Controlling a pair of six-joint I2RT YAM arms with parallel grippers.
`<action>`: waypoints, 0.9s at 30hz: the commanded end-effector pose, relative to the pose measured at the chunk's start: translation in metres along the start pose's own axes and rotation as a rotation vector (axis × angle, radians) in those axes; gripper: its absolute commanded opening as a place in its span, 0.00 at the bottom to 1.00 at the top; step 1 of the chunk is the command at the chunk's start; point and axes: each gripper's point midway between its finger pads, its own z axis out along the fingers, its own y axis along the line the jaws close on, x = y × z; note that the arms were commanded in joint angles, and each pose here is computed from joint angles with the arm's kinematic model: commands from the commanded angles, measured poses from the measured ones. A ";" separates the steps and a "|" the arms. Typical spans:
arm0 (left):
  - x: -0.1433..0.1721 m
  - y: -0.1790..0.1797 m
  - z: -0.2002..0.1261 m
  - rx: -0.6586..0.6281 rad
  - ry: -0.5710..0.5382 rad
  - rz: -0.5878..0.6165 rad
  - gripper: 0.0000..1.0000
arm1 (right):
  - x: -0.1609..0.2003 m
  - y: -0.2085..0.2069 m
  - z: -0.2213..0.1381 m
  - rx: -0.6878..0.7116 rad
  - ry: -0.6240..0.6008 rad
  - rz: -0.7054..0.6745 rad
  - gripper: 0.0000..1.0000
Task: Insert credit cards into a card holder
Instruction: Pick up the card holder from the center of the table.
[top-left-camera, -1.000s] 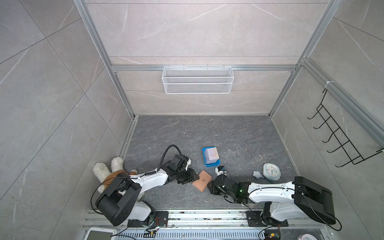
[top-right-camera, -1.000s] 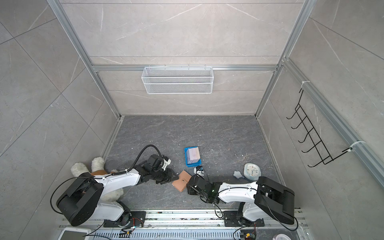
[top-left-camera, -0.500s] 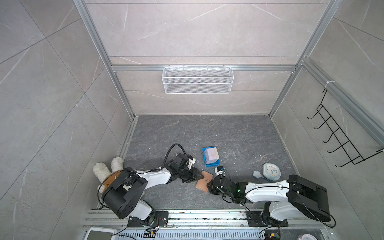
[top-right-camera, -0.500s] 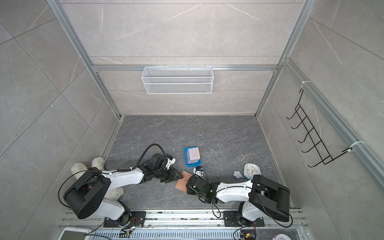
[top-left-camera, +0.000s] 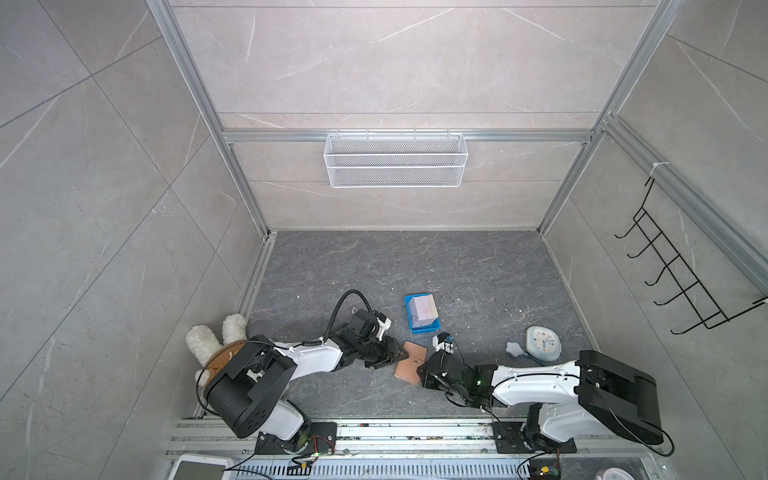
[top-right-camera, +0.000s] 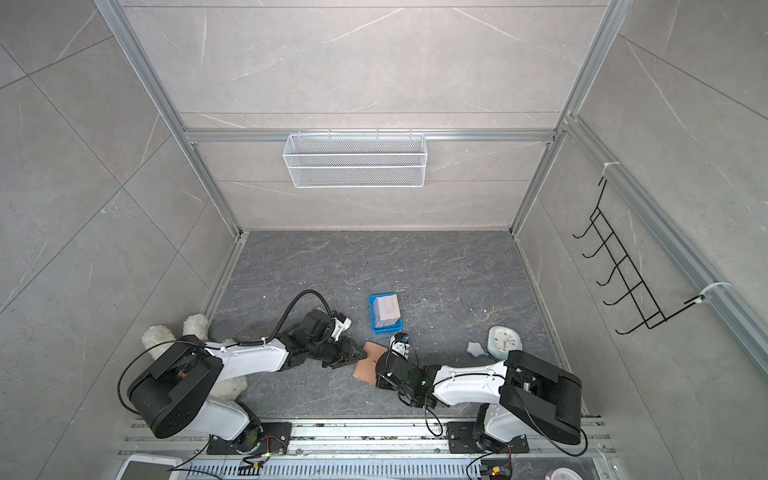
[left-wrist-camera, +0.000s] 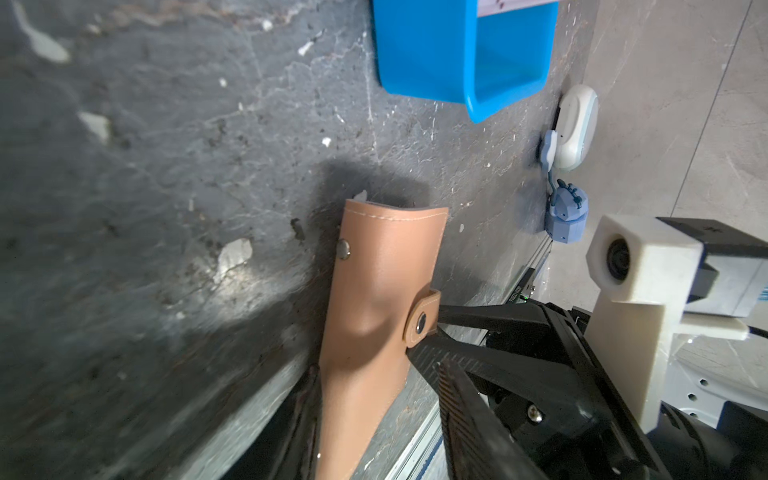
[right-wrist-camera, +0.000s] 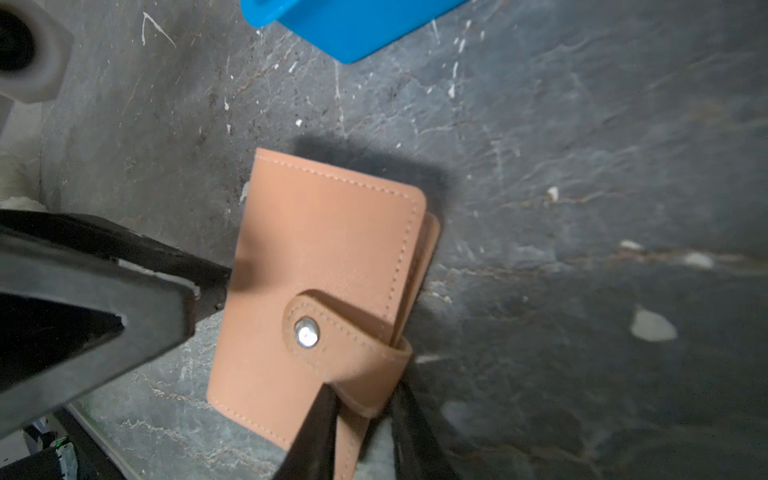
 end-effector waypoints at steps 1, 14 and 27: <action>0.003 0.004 0.003 -0.019 0.012 -0.020 0.49 | 0.011 -0.034 0.000 0.115 0.024 -0.017 0.25; 0.010 0.008 0.016 -0.025 0.060 -0.045 0.51 | 0.013 -0.039 -0.001 0.120 0.024 -0.014 0.21; 0.009 -0.020 0.015 0.057 0.075 -0.014 0.46 | 0.014 -0.041 -0.002 0.119 0.022 -0.013 0.20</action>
